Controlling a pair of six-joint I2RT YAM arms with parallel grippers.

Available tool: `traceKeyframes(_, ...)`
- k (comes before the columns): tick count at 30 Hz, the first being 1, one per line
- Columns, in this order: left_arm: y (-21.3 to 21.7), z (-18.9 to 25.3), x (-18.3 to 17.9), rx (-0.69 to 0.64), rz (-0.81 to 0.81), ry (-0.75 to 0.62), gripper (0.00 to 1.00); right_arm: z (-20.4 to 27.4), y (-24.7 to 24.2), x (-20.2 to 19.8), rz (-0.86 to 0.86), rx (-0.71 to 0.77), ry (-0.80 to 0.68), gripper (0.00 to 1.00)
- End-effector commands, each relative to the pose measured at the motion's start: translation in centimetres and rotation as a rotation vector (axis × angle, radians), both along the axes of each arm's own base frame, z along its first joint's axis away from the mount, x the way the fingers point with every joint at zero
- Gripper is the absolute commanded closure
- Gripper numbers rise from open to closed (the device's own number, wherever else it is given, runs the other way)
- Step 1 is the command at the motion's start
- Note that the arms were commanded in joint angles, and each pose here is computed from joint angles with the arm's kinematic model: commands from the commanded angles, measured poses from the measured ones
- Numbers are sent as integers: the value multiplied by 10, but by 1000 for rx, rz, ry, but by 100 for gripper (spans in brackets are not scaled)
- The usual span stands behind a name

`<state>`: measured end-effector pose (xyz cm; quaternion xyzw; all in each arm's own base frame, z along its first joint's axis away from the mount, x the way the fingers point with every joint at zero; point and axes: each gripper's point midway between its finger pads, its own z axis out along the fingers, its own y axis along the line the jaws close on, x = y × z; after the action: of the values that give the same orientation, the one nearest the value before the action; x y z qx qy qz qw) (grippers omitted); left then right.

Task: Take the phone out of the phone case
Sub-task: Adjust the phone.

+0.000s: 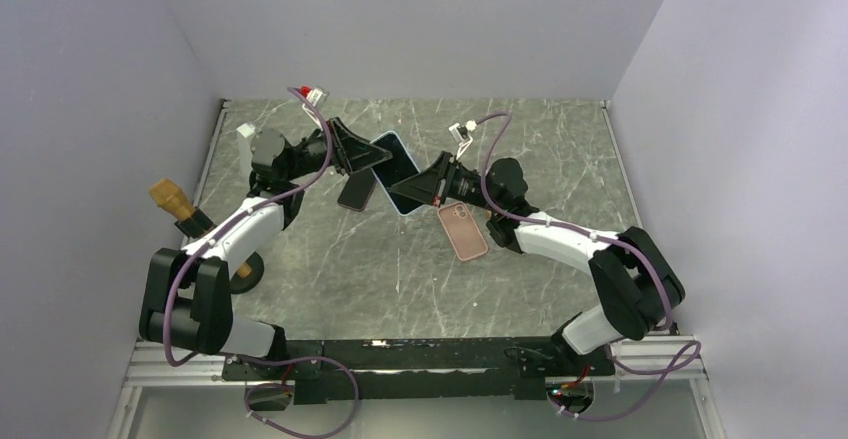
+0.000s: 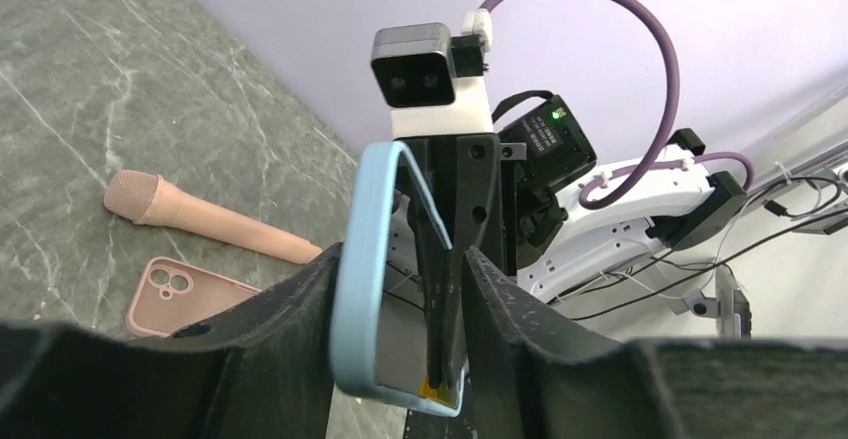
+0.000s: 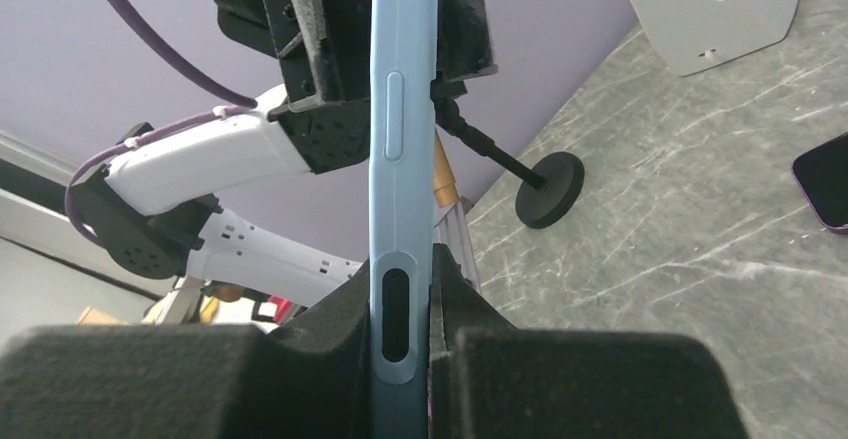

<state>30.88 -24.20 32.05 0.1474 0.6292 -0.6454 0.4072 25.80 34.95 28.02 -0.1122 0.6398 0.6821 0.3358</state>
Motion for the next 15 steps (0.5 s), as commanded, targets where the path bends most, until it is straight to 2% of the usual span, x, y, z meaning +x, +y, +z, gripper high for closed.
traceKeyframes(1,-2,20,-12,-20,-44,-108,55,34,3,4,-36,112,-126,100)
traceKeyframes(3,-3,18,-12,-14,-47,-106,58,35,6,6,-53,121,-129,100)
traceKeyframes(5,-5,17,-13,-13,-69,-110,69,30,10,12,-77,103,-117,100)
traceKeyframes(7,-6,19,-15,-19,-87,-124,86,24,14,16,-76,75,-95,97)
traceKeyframes(8,-6,21,-17,-17,-94,-140,93,19,15,17,-76,55,-72,82)
traceKeyframes(10,-7,21,-17,10,-107,-164,100,8,10,15,-94,-6,-47,50)
traceKeyframes(11,-6,19,-16,28,-108,-172,100,-2,7,15,-104,-61,-37,34)
traceKeyframes(12,-6,17,-14,44,-105,-176,100,-11,3,14,-107,-122,-25,24)
traceKeyframes(15,-6,15,-11,78,-108,-188,100,-34,-13,4,-96,-288,-41,13)
